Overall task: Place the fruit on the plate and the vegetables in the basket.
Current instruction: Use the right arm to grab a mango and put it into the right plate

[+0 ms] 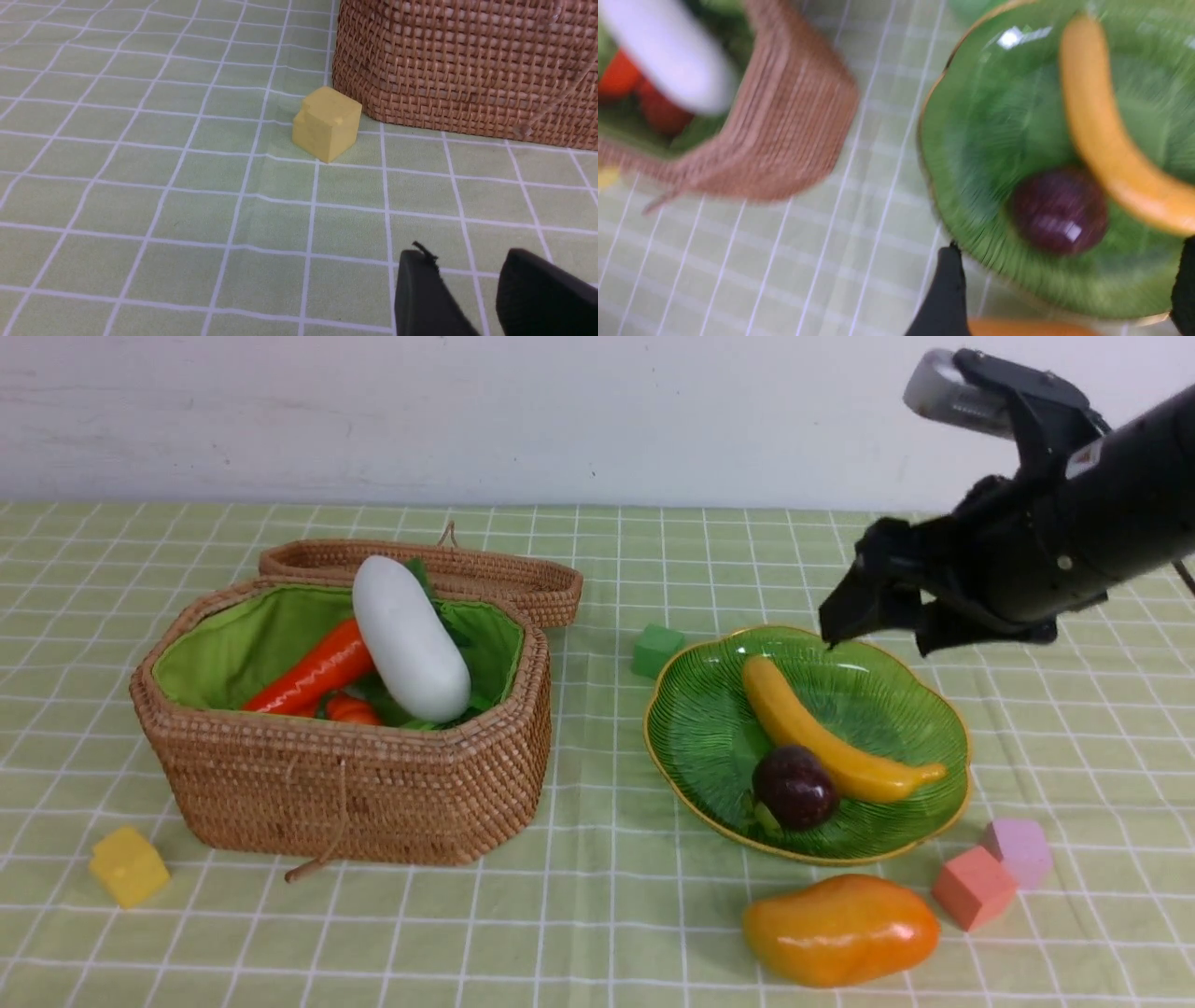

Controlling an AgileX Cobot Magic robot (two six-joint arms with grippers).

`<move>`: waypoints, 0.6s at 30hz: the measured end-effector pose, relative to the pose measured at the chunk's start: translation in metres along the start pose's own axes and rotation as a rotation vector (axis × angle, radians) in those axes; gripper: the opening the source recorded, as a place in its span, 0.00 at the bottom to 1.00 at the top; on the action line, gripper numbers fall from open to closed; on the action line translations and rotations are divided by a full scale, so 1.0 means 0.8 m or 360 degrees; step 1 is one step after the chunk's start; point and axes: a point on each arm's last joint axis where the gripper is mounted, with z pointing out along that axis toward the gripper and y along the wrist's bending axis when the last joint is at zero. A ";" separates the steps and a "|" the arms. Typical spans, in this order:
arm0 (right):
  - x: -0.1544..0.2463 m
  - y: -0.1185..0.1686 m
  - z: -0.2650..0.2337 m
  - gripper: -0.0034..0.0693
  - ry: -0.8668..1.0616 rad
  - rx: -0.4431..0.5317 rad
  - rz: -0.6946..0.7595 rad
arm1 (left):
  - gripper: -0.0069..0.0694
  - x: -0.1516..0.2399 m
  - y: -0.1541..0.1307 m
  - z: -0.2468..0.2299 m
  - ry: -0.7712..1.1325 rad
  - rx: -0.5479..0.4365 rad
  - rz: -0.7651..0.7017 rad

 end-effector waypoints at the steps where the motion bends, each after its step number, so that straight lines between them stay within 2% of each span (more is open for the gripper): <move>1: 0.000 0.002 -0.002 0.86 -0.0006 -0.0006 -0.0008 | 0.40 0.000 0.000 0.000 0.0000 0.0000 0.0000; 3: 0.037 0.013 0.010 0.86 0.0131 -0.0033 -0.0116 | 0.40 0.000 0.000 0.000 0.0000 0.0000 0.0000; 6: 0.065 0.017 0.027 0.86 0.0289 -0.0028 -0.0431 | 0.40 0.000 0.000 0.000 0.0000 0.0000 0.0000; 9: 0.100 0.019 0.048 0.86 0.0542 -0.0037 -0.1208 | 0.40 0.000 0.000 0.000 0.0000 0.0000 0.0000; 11: 0.108 0.021 0.052 0.86 0.0603 -0.0066 -0.1511 | 0.40 0.000 0.000 0.000 0.0000 0.0000 0.0000; 13: 0.117 0.024 0.063 0.86 0.0670 -0.0153 -0.2028 | 0.40 0.000 0.000 0.000 0.0000 0.0000 0.0000; 15: 0.120 0.026 0.075 0.86 0.0683 -0.0222 -0.2319 | 0.40 0.000 0.000 0.000 0.0000 0.0000 0.0000; 18: 0.120 0.023 0.095 0.86 0.0677 -0.0259 -0.2517 | 0.40 0.000 0.000 0.000 0.0000 0.0000 0.0000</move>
